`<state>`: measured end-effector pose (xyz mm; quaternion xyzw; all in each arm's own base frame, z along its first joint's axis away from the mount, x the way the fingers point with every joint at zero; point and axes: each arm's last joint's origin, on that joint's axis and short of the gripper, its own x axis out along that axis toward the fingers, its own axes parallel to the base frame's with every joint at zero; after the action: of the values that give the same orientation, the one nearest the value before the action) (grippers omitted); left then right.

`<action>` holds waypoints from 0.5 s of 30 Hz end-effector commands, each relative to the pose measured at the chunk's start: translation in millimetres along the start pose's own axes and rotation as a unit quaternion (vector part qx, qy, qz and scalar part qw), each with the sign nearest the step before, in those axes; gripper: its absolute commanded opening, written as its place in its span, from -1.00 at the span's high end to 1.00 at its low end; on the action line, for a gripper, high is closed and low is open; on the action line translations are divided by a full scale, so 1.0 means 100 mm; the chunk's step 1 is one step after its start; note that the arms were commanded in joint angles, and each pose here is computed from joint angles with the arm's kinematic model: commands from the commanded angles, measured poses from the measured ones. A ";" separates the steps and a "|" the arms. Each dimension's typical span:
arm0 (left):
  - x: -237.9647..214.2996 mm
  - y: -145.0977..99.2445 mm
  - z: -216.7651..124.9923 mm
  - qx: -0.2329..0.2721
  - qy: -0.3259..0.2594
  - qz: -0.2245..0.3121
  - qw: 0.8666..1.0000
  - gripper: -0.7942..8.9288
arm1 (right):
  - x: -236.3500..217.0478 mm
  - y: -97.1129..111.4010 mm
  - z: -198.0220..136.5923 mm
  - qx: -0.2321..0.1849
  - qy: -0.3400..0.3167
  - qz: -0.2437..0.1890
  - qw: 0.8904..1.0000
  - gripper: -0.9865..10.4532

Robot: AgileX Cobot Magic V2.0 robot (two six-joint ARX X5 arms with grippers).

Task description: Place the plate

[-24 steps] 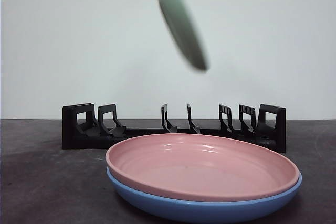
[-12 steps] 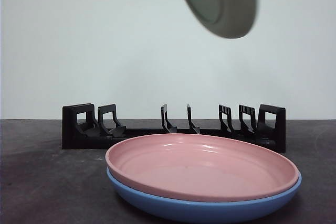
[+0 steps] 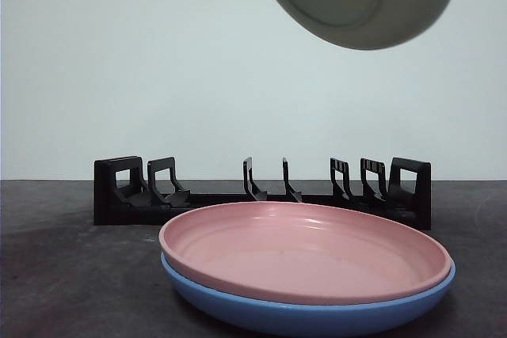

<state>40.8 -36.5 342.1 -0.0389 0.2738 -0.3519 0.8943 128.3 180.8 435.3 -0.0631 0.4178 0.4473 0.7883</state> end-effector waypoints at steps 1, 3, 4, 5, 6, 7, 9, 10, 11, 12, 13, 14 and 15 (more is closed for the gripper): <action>-0.03 -0.02 0.03 0.014 -0.011 -0.004 1.000 -0.25 | 0.07 0.14 -0.03 -0.019 0.000 -0.031 0.999 0.81; -0.03 -0.02 0.03 0.014 -0.011 -0.004 1.000 -0.25 | 0.14 0.21 -0.09 -0.030 0.011 -0.047 0.998 0.81; -0.03 -0.02 0.03 0.014 -0.011 -0.004 1.000 -0.25 | 0.19 0.25 -0.13 -0.037 0.018 -0.055 0.998 0.81; -0.03 -0.02 0.04 0.014 -0.011 -0.004 1.000 -0.25 | 0.23 0.28 -0.16 -0.041 0.024 -0.063 0.997 0.81; -0.03 -0.02 0.04 0.014 -0.011 -0.004 1.000 -0.25 | 0.29 0.30 -0.20 -0.047 0.031 -0.072 0.996 0.81; -0.03 -0.02 0.04 0.015 -0.011 -0.004 1.000 -0.25 | 0.35 0.33 -0.25 -0.052 0.039 -0.080 0.995 0.81; -0.03 -0.02 0.04 0.014 -0.011 -0.004 1.000 -0.25 | 0.49 0.37 -0.35 -0.057 0.050 -0.096 0.992 0.81; -0.03 -0.02 0.04 0.014 -0.011 -0.004 1.000 -0.25 | 0.56 0.38 -0.40 -0.059 0.055 -0.102 0.992 0.81; -0.03 -0.02 0.03 0.014 -0.011 -0.004 1.000 -0.25 | 0.64 0.39 -0.45 -0.062 0.059 -0.110 0.990 0.81; -0.03 -0.02 0.03 0.014 -0.011 -0.004 1.000 -0.25 | 0.72 0.40 -0.51 -0.064 0.063 -0.115 0.989 0.81; -0.03 -0.02 0.03 0.014 -0.011 -0.004 1.000 -0.25 | 0.80 0.40 -0.57 -0.066 0.067 -0.122 0.988 0.81; -0.03 -0.02 0.03 0.014 -0.011 -0.004 1.000 -0.25 | 0.87 0.40 -0.61 -0.069 0.071 -0.130 0.987 0.81; -0.03 -0.02 0.04 0.014 -0.011 -0.004 1.000 -0.25 | 0.96 0.41 -0.67 -0.076 0.077 -0.139 0.984 0.81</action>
<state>40.8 -36.5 342.0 -0.0344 0.2722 -0.3534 0.8943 83.2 229.1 338.7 -0.2168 0.4319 0.3635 0.7964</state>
